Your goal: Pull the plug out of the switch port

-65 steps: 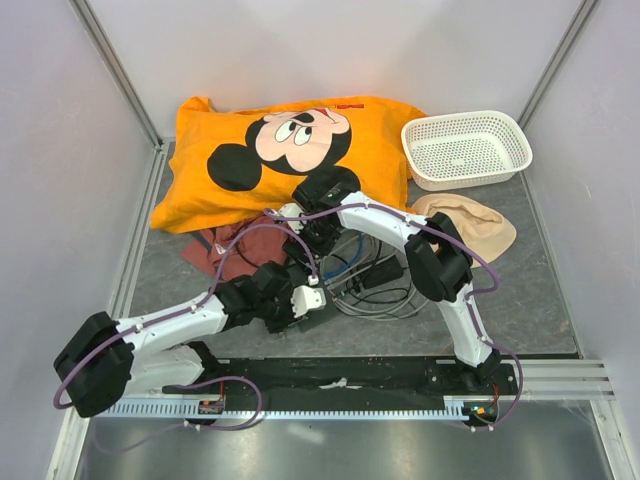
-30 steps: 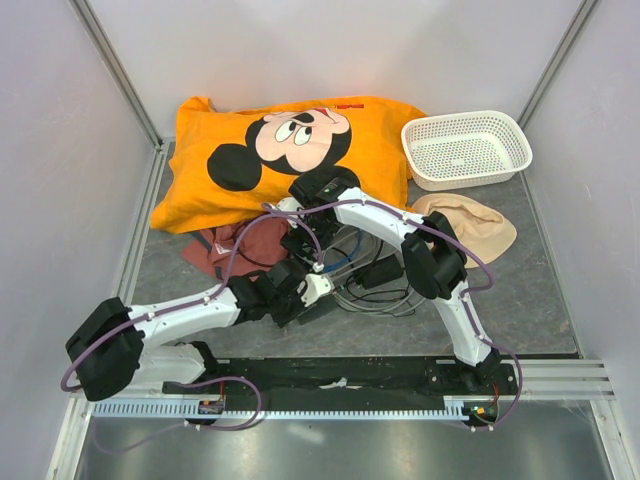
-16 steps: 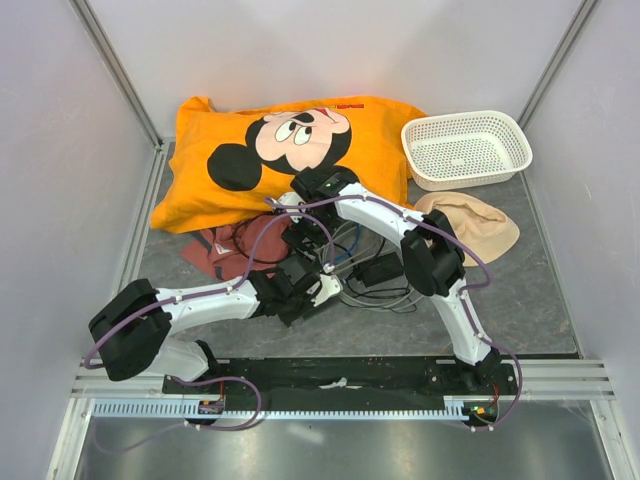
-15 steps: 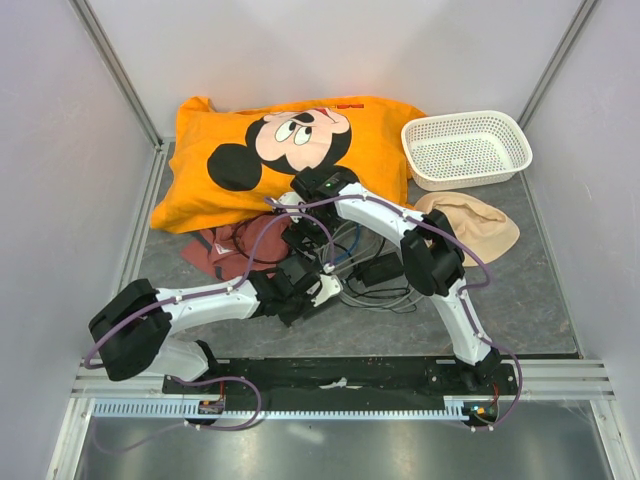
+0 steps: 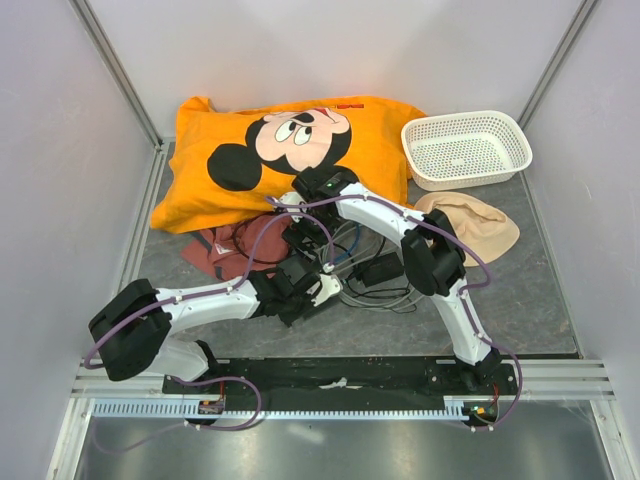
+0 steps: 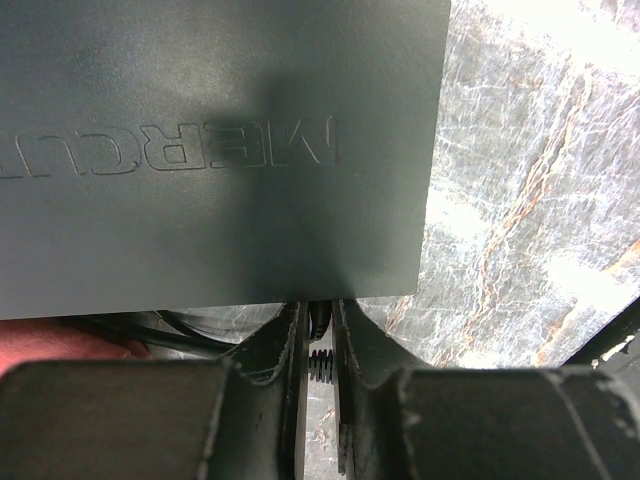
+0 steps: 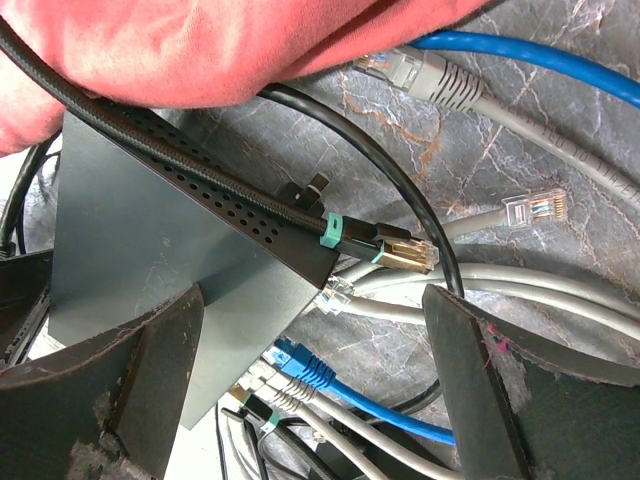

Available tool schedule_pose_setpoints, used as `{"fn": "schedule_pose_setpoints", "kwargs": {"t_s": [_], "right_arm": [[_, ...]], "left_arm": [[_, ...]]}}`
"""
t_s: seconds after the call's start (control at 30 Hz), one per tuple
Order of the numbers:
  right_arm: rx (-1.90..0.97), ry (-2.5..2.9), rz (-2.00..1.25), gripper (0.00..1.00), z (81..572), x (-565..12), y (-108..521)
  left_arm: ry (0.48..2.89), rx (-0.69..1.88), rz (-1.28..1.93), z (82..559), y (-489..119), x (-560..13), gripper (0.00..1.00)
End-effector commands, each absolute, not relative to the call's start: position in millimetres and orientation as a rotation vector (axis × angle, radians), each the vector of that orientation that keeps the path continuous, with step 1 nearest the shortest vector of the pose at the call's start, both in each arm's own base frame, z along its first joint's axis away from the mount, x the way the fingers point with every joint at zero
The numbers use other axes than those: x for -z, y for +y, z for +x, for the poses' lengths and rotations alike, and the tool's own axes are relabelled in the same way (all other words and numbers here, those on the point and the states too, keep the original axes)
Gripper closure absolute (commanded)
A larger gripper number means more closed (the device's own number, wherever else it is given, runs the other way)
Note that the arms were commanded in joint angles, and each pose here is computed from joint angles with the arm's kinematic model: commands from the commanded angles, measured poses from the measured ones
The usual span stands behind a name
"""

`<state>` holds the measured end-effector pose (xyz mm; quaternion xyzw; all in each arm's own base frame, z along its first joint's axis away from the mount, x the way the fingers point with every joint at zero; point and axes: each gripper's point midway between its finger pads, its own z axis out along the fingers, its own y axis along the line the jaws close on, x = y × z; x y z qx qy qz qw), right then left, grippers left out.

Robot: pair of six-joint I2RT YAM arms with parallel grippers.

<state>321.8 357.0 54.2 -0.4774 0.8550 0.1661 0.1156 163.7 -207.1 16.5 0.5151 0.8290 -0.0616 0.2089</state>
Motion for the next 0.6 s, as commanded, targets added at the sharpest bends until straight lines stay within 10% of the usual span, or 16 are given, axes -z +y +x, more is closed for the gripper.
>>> {"fn": "schedule_pose_setpoints", "kwargs": {"t_s": [0.0, 0.57], "right_arm": [[-0.398, 2.493, -1.367, 0.02, 335, -42, 349], [-0.308, 2.528, -1.346, 0.02, 350, -31, 327]], "left_arm": [[2.185, 0.264, 1.379, 179, -239, -42, 0.98], [2.093, 0.277, 1.598, 157, -217, -27, 0.98]]}}
